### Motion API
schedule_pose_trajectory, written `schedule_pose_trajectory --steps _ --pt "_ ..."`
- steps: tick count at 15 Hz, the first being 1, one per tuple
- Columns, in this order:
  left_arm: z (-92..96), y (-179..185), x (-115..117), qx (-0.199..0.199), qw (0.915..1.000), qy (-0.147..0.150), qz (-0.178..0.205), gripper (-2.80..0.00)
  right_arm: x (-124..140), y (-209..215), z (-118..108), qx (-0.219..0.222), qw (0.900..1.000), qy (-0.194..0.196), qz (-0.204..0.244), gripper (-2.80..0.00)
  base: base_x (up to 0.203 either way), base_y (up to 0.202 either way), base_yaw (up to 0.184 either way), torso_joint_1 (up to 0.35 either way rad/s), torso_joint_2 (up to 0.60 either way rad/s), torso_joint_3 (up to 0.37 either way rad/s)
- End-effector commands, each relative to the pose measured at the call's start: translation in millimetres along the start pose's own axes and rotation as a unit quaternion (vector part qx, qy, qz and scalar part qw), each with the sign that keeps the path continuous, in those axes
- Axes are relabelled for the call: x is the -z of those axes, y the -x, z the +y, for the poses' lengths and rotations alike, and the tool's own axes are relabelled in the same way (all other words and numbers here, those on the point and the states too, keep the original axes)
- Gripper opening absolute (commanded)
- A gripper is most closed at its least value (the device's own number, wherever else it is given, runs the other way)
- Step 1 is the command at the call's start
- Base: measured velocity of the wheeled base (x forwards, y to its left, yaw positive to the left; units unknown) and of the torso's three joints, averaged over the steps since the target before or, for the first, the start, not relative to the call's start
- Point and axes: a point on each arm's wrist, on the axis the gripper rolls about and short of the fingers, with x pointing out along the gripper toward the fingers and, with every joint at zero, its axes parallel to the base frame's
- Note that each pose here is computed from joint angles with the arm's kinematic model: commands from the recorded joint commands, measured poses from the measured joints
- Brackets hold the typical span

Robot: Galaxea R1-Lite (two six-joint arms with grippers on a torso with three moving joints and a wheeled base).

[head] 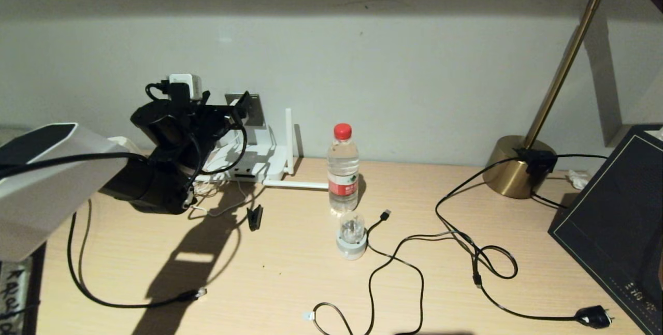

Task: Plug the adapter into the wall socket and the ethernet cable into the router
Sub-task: Pick up cable

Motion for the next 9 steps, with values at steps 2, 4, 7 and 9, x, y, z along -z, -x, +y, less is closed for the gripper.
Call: schedule_pose_trajectory --steps 2,4,7,9 --pt "0.2 23 -74 0.002 0.9986 0.003 -0.052 0.00 9 -2 0 0.000 1.000 0.000 0.017 -2.80 0.000 0.000 0.000 0.000 0.00 0.000" --pt "1.7 43 -108 0.002 0.9976 0.012 -0.068 0.00 10 -2 0 0.000 1.000 0.000 0.018 -2.80 0.000 0.000 0.000 0.000 0.00 0.000" --pt "4.6 76 -157 0.003 0.9974 0.046 -0.056 0.00 10 -2 0 0.000 1.000 0.000 0.017 -2.80 0.000 0.000 0.000 0.000 0.00 0.000" --pt "4.2 101 -177 0.009 0.9956 0.089 -0.028 0.00 9 -2 0 0.000 1.000 0.000 0.017 -2.80 0.000 0.000 0.000 0.000 0.00 0.000"
